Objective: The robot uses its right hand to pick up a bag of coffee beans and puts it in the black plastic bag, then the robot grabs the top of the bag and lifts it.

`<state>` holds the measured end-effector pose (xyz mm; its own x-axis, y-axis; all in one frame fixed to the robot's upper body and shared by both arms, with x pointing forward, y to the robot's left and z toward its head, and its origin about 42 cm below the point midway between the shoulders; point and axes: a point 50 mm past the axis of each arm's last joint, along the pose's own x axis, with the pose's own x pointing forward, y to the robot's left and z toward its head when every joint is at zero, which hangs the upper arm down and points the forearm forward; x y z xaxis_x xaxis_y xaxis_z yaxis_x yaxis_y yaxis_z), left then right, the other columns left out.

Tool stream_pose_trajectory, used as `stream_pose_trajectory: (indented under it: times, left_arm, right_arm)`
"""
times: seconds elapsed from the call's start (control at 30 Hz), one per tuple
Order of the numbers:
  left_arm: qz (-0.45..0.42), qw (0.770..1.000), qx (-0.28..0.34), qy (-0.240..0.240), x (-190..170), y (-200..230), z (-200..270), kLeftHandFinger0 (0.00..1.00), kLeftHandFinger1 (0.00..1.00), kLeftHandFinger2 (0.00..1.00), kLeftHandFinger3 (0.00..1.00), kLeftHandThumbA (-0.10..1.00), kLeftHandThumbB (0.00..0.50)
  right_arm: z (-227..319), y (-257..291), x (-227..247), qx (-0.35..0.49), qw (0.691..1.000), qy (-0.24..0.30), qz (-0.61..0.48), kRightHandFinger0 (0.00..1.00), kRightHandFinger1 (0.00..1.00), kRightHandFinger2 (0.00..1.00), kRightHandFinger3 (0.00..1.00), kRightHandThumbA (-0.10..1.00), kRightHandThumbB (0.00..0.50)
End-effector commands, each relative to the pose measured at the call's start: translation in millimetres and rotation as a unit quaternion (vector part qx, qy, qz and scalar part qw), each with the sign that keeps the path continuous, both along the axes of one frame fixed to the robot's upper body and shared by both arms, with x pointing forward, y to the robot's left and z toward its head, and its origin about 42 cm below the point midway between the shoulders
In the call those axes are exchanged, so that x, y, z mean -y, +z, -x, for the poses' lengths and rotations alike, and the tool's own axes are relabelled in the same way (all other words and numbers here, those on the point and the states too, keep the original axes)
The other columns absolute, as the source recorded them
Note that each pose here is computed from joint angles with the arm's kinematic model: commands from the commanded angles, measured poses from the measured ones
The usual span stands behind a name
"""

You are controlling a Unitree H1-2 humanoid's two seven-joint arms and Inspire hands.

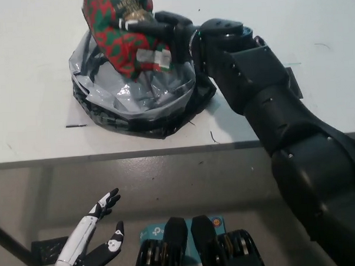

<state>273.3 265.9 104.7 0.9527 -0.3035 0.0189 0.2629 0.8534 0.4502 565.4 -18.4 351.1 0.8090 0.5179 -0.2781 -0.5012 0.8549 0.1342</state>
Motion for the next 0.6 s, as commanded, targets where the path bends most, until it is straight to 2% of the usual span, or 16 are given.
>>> stream_pose_trajectory:
  times: [0.0,0.03,0.07,0.1,0.13,0.17,0.3,0.37,0.43,0.47,0.53,0.57]
  left_arm:
    - [-0.015,1.000,0.019,-0.018,-2.1,13.9,-5.1,1.00,1.00,1.00,1.00,0.34,0.271]
    - [-0.015,0.999,0.020,-0.019,-2.3,14.3,-5.4,1.00,1.00,1.00,1.00,0.34,0.272]
    - [-0.016,0.999,0.021,-0.019,-2.5,14.4,-5.4,1.00,1.00,1.00,1.00,0.34,0.272]
    - [-0.017,0.999,0.022,-0.020,-2.6,14.5,-5.4,1.00,1.00,1.00,1.00,0.35,0.273]
    - [-0.018,0.999,0.023,-0.020,-2.6,15.1,-5.9,1.00,1.00,1.00,1.00,0.35,0.272]
    - [-0.018,0.999,0.023,-0.021,-2.6,15.4,-6.0,1.00,1.00,1.00,1.00,0.35,0.272]
    - [-0.019,0.999,0.024,-0.024,-2.2,16.0,-7.2,1.00,1.00,1.00,1.00,0.35,0.273]
    - [-0.019,0.999,0.021,-0.024,-1.9,17.3,-8.7,1.00,1.00,1.00,1.00,0.35,0.275]
    - [-0.019,0.999,0.019,-0.024,-1.4,18.1,-9.6,1.00,1.00,1.00,1.00,0.34,0.276]
    - [-0.019,0.999,0.017,-0.025,-0.7,18.9,-9.6,1.00,1.00,1.00,1.00,0.34,0.278]
    - [-0.019,0.999,0.016,-0.027,-0.1,19.4,-9.6,1.00,1.00,1.00,1.00,0.34,0.279]
    - [-0.018,0.999,0.016,-0.028,0.1,19.5,-9.6,1.00,1.00,1.00,1.00,0.33,0.279]
  right_arm:
    - [-5.7,72.3,-11.3,0.136,0.989,-0.006,0.051,0.04,0.46,0.81,0.74,-0.10,0.175]
    - [-6.7,71.7,-9.7,0.139,0.988,-0.007,0.063,0.04,0.46,0.81,0.80,-0.10,0.162]
    - [-7.0,71.4,-9.3,0.141,0.988,-0.008,0.069,0.04,0.46,0.81,0.80,-0.10,0.162]
    - [-7.5,71.0,-8.8,0.145,0.986,-0.008,0.082,0.03,0.46,0.81,0.71,-0.10,0.157]
    - [-8.0,71.1,-8.3,0.150,0.984,-0.008,0.099,0.02,0.44,0.78,0.53,-0.10,0.152]
    - [-8.4,71.3,-8.0,0.158,0.980,-0.008,0.119,0.01,0.40,0.74,0.49,-0.10,0.149]
    - [-8.4,72.9,-9.0,0.192,0.969,0.000,0.157,0.00,0.34,0.68,0.41,-0.10,0.148]
    - [-8.1,75.4,-9.7,0.217,0.958,0.013,0.186,0.00,0.32,0.66,0.33,-0.09,0.138]
    - [-8.0,76.8,-10.0,0.227,0.953,0.016,0.199,0.00,0.33,0.67,0.27,-0.08,0.139]
    - [-7.5,77.4,-11.0,0.237,0.949,0.019,0.209,0.00,0.31,0.66,0.29,-0.08,0.128]
    - [-6.7,78.4,-12.6,0.250,0.941,0.025,0.225,0.00,0.32,0.66,0.16,-0.06,0.122]
    - [-6.2,78.9,-13.7,0.261,0.936,0.029,0.235,0.00,0.36,0.69,0.16,-0.06,0.117]
